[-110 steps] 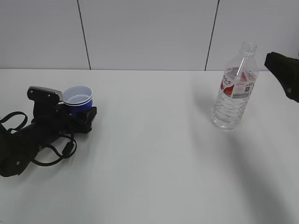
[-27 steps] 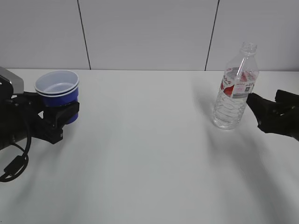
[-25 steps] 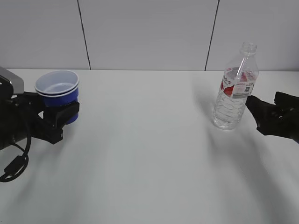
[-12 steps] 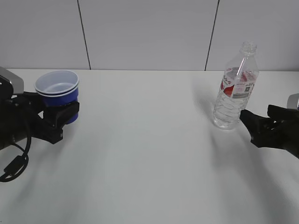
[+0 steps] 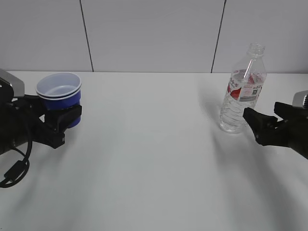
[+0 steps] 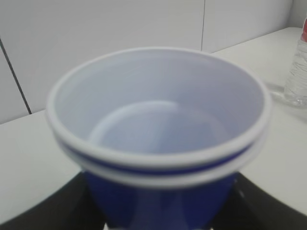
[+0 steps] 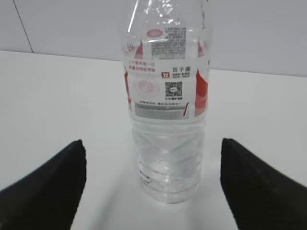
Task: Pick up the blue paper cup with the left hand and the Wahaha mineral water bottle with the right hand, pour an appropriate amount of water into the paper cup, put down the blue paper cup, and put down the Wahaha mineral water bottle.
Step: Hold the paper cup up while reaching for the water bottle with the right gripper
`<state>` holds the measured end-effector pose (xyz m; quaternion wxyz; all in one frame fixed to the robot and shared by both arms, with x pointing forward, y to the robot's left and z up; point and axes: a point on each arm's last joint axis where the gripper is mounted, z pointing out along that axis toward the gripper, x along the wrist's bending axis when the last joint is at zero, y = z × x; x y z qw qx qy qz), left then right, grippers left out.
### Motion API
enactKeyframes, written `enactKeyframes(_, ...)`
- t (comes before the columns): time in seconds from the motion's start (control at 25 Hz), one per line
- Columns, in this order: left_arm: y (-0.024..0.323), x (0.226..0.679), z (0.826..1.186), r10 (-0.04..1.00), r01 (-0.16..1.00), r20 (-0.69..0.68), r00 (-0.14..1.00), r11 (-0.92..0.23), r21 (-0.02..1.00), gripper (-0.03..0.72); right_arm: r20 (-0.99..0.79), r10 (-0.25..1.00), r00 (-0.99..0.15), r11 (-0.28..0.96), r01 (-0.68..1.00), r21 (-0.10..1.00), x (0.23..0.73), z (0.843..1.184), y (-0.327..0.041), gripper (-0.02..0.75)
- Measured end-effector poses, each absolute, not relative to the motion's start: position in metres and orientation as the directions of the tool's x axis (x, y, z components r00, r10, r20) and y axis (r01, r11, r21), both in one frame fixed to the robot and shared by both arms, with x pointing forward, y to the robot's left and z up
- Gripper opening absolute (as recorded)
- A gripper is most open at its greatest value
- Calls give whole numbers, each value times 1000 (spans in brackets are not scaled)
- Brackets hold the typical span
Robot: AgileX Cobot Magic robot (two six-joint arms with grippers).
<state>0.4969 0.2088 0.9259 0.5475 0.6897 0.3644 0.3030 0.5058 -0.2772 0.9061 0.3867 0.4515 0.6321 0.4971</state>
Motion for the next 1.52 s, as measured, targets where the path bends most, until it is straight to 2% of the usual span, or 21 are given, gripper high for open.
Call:
enactKeyframes(0.8,209,497,926,835,172,17,551,-134,976,438,-35,950,-309,78,127,989,564,897,-276,671)
enactKeyframes(1.08,209,497,926,835,172,17,551,-134,976,438,-9,942,-335,63,149,987,571,887,-274,664)
enactKeyframes(1.52,209,497,926,835,172,17,551,-134,976,438,-1,940,-340,47,128,991,582,890,-274,652)
